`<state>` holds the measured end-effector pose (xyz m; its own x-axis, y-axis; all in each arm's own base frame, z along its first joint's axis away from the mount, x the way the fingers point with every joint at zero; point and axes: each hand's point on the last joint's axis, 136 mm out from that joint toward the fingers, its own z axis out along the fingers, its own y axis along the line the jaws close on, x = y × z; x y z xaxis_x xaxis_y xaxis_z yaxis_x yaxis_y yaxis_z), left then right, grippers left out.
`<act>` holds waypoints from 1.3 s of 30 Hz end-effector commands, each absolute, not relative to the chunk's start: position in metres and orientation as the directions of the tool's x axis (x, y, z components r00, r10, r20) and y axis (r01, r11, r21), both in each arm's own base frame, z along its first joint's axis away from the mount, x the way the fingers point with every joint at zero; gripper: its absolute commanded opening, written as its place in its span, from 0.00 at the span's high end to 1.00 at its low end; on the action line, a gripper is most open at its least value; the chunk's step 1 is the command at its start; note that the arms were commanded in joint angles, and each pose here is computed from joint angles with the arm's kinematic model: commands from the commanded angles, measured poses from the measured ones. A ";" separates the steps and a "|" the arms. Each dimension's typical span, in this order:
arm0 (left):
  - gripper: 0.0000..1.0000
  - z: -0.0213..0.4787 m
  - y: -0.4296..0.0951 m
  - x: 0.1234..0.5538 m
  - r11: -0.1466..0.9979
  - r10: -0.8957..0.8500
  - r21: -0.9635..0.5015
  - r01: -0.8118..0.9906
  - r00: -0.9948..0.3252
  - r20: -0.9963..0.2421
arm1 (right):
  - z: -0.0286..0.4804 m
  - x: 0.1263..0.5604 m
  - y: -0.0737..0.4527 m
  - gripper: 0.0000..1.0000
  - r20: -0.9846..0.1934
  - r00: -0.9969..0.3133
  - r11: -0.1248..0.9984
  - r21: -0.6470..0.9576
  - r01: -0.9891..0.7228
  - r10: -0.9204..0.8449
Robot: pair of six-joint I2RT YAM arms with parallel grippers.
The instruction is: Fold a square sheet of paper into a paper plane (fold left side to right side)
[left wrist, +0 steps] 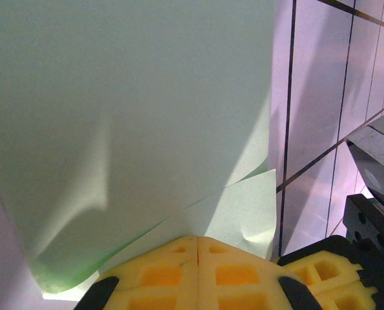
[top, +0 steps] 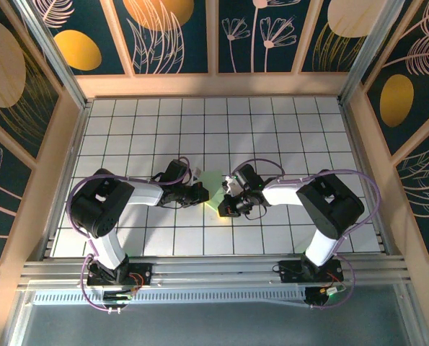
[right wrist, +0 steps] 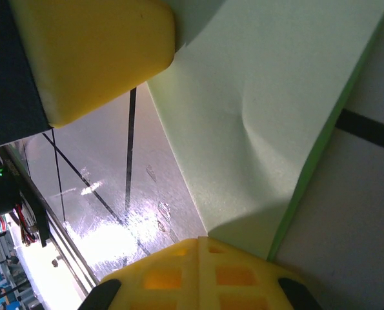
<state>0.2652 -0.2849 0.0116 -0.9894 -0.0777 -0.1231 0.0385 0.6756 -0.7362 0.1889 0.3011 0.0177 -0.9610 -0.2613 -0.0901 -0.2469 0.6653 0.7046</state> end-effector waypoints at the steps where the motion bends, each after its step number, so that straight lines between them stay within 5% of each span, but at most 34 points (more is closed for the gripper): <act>1: 1.00 -0.036 -0.253 0.246 0.801 -0.100 -0.596 -0.057 -0.994 -0.039 | 0.022 0.193 0.302 0.97 -0.109 -0.958 0.669 0.694 -0.265 -0.267; 27: 1.00 -0.038 -0.250 0.247 0.813 -0.110 -0.578 -0.066 -0.993 -0.041 | -0.004 0.150 0.266 1.00 0.084 -0.951 0.756 0.630 -0.180 -0.296; 39: 1.00 -0.035 -0.252 0.248 0.807 -0.113 -0.587 -0.066 -0.993 -0.044 | 0.062 0.184 0.303 1.00 -0.110 -0.948 0.601 0.750 -0.275 -0.297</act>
<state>0.2655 -0.2848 0.0112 -0.9898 -0.0787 -0.1184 0.0333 0.6813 -0.7313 0.1744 0.2913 0.0434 -0.9509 -0.3032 -0.0622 -0.2548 0.6529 0.7133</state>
